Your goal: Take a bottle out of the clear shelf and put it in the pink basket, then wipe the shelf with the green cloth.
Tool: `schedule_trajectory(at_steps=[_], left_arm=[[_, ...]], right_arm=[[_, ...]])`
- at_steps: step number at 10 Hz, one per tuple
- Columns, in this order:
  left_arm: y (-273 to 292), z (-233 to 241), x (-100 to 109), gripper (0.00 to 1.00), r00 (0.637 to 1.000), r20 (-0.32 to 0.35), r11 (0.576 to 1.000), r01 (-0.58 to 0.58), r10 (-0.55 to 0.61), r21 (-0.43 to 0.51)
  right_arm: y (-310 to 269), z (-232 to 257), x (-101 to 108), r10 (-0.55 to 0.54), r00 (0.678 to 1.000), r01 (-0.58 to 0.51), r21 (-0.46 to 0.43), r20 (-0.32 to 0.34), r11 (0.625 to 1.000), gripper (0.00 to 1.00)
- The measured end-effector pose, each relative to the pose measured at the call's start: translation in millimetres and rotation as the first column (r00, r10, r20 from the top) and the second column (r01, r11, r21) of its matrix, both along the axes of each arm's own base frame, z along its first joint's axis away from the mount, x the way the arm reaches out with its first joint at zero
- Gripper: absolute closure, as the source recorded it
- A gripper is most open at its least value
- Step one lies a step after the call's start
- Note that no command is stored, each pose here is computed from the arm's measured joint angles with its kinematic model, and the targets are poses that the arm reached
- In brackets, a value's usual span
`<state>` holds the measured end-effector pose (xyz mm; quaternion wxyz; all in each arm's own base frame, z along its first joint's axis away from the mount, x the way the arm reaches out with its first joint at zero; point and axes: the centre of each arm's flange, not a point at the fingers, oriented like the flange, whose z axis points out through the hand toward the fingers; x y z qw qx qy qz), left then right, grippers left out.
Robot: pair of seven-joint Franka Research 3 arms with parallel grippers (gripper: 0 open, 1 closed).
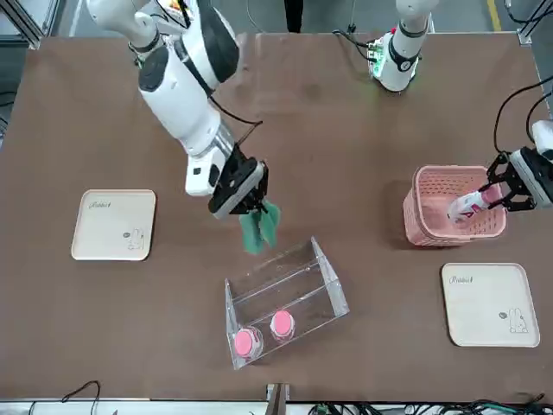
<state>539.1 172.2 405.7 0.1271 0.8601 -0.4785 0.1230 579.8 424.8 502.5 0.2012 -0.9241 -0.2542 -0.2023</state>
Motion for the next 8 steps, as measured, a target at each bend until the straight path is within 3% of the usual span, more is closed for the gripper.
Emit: schedule_trajectory(at_steps=[3,5,8], left_arm=[[-0.9,-19.5,-5.0,0.56,1.000,-0.013,1.000,-0.004,0.004,0.000],[-3.5,-29.1,-8.7,0.56,1.000,-0.021,1.000,-0.006,0.006,0.002],[-5.0,-35.0,-10.6,0.56,1.000,-0.022,1.000,-0.001,0.001,0.003]], right_arm=[[20.7,-29.3,5.4,0.005,0.996,-0.006,0.013,0.094,1.000,0.97],[19.0,-26.9,13.5,0.030,0.978,-0.034,0.015,0.207,0.999,0.97],[12.8,-17.8,22.9,0.031,0.956,-0.039,0.022,0.293,0.999,0.97]])
